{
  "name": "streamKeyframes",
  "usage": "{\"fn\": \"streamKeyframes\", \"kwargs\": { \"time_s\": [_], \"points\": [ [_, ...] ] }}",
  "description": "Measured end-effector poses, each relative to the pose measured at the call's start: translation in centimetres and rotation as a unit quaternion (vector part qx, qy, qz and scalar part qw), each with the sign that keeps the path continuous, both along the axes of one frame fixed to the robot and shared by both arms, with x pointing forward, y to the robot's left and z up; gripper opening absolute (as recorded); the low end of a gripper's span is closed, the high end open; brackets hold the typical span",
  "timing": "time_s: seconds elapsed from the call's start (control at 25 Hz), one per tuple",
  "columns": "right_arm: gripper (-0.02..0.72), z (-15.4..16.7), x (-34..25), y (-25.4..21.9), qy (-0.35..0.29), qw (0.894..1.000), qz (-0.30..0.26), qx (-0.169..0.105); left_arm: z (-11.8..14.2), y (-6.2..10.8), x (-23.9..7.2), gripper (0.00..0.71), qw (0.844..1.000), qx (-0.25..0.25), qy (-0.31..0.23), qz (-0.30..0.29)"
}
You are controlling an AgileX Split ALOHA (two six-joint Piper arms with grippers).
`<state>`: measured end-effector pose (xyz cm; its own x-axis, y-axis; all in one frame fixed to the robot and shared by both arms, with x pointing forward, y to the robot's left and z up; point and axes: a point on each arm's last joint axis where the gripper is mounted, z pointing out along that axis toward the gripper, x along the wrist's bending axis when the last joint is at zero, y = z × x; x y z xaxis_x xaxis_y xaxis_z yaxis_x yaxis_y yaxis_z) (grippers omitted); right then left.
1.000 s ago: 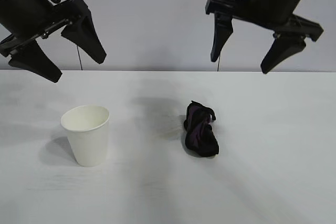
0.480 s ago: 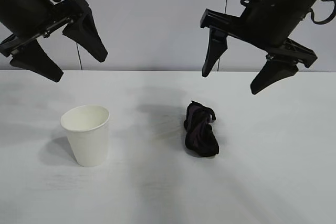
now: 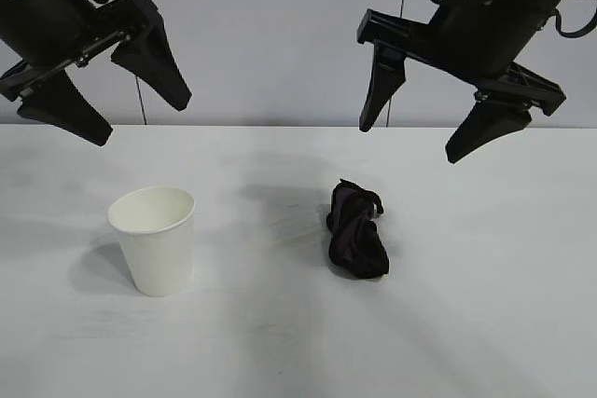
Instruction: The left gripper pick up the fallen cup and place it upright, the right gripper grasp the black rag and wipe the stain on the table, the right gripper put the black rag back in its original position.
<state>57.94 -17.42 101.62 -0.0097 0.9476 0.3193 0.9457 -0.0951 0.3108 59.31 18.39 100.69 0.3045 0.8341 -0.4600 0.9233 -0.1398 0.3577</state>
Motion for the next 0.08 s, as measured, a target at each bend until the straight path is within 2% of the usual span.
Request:
{"fn": "streamKeyframes", "kwargs": {
  "time_s": [0.08],
  "points": [
    [0.577, 0.00, 0.00, 0.00, 0.000, 1.000, 0.000, 0.000, 0.00, 0.00, 0.00, 0.693, 1.000, 0.000, 0.000, 0.000]
  ]
}}
